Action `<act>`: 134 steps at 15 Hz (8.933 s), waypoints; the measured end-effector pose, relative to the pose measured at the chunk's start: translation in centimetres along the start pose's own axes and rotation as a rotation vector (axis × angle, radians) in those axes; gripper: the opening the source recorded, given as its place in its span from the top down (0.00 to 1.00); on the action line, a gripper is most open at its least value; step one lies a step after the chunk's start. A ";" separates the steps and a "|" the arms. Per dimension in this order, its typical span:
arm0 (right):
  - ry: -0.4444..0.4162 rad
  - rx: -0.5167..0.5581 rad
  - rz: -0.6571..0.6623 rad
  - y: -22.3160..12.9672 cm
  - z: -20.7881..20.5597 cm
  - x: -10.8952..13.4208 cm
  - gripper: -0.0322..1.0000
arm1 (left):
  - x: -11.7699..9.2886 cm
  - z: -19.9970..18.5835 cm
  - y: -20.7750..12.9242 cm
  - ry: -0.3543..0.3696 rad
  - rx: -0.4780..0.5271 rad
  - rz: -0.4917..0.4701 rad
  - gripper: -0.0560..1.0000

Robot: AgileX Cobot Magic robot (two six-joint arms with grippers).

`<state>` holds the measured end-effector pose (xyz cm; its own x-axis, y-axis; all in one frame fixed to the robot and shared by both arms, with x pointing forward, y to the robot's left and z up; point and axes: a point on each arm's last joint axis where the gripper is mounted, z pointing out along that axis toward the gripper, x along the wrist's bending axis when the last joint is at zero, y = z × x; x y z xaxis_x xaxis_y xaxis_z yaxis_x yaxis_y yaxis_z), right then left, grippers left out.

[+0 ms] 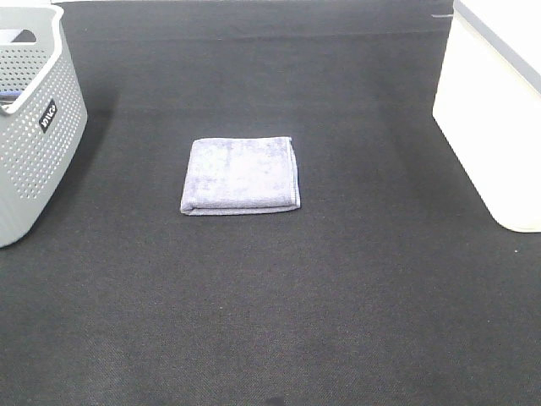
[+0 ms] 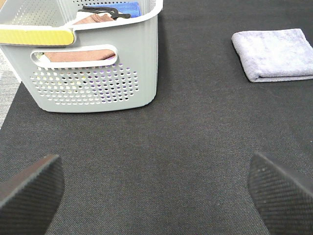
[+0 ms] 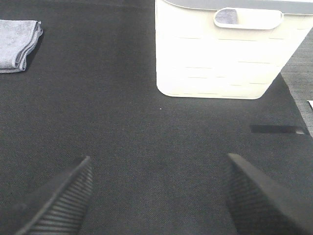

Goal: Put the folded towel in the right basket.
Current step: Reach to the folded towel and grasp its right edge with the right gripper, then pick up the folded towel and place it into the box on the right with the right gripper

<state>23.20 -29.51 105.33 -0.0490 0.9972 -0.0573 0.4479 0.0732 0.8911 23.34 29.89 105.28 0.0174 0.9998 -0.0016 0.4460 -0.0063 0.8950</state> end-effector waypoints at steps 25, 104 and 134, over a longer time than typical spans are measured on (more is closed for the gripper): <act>0.000 0.000 0.000 0.0 0.0 0.0 0.29 | 0.0 0.0 0.0 0.000 0.000 0.000 0.03; 0.742 0.941 0.275 6.6 52.2 14.9 0.29 | 0.0 0.0 0.0 0.000 0.000 0.000 0.03; 0.486 0.380 -0.158 29.7 38.0 11.0 0.92 | 0.0 0.0 0.0 0.000 0.000 0.000 0.03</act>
<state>69.89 -15.70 114.08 -0.5006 0.8580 0.1153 0.6830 0.3095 0.6616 23.34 29.89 105.28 0.0174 0.9998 -0.0016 0.4460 -0.0063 0.8950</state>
